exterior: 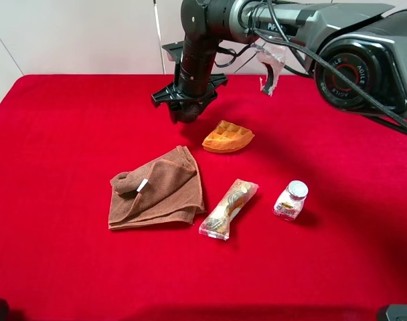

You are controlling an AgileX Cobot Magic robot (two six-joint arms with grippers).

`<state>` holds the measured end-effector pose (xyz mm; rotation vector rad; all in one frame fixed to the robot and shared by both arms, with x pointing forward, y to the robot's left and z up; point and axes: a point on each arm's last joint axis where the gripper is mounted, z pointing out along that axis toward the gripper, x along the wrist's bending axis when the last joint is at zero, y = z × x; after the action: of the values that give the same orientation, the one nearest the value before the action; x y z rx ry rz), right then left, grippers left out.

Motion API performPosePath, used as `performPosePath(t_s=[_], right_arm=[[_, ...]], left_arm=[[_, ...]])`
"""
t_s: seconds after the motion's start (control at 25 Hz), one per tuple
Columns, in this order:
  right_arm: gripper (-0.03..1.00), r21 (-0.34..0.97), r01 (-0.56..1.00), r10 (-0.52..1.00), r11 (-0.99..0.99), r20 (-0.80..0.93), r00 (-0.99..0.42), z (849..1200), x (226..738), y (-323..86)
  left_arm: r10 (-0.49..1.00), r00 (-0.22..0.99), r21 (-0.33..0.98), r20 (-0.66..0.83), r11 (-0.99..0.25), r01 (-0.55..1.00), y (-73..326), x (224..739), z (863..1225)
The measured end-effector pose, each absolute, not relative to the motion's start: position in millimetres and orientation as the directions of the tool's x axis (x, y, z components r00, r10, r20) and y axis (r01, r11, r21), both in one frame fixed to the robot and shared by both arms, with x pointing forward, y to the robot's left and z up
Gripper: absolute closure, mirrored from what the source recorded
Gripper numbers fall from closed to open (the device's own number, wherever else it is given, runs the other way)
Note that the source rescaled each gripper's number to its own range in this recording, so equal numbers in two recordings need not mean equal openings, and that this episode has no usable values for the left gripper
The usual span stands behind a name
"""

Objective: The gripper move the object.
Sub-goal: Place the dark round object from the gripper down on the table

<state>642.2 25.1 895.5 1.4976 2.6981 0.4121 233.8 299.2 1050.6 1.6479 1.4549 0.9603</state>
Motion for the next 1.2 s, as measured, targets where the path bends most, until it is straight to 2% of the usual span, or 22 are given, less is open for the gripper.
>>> performPosePath(t_s=[0.12,0.24,0.32,0.44,0.48,0.56,0.68,1.0,1.2], right_arm=[[0.97,0.243,0.83,0.837,0.502,0.103,-0.537,895,642,25],[0.86,0.243,0.83,0.837,0.502,0.103,-0.537,895,642,25],[0.64,0.243,0.83,0.837,0.502,0.103,-0.537,895,642,25],[0.19,0.243,0.83,0.837,0.502,0.103,-0.537,895,642,25],[0.1,0.244,0.829,0.837,0.503,0.101,-0.537,895,642,25],[0.02,0.244,0.829,0.837,0.503,0.1,-0.538,895,642,25],[-0.03,0.244,0.829,0.837,0.503,0.1,-0.538,895,642,25],[-0.03,0.231,0.83,0.837,0.507,0.099,-0.539,898,642,25],[-0.03,0.212,0.828,0.834,0.519,0.09,-0.545,912,643,25]], left_arm=[[0.994,0.083,0.886,0.067,-0.098,0.453,299,234,1051],[0.994,0.083,0.886,0.067,-0.098,0.453,299,234,1051],[0.994,0.083,0.886,0.067,-0.098,0.453,299,234,1051],[0.994,0.083,0.886,0.067,-0.098,0.453,299,234,1051],[0.994,0.083,0.886,0.067,-0.098,0.453,299,234,1051],[0.994,0.083,0.886,0.067,-0.098,0.453,299,234,1051],[0.994,0.083,0.886,0.067,-0.098,0.453,299,234,1051],[0.994,0.082,0.886,0.068,-0.098,0.453,299,234,1051],[0.994,0.082,0.886,0.068,-0.098,0.453,299,234,1051]])
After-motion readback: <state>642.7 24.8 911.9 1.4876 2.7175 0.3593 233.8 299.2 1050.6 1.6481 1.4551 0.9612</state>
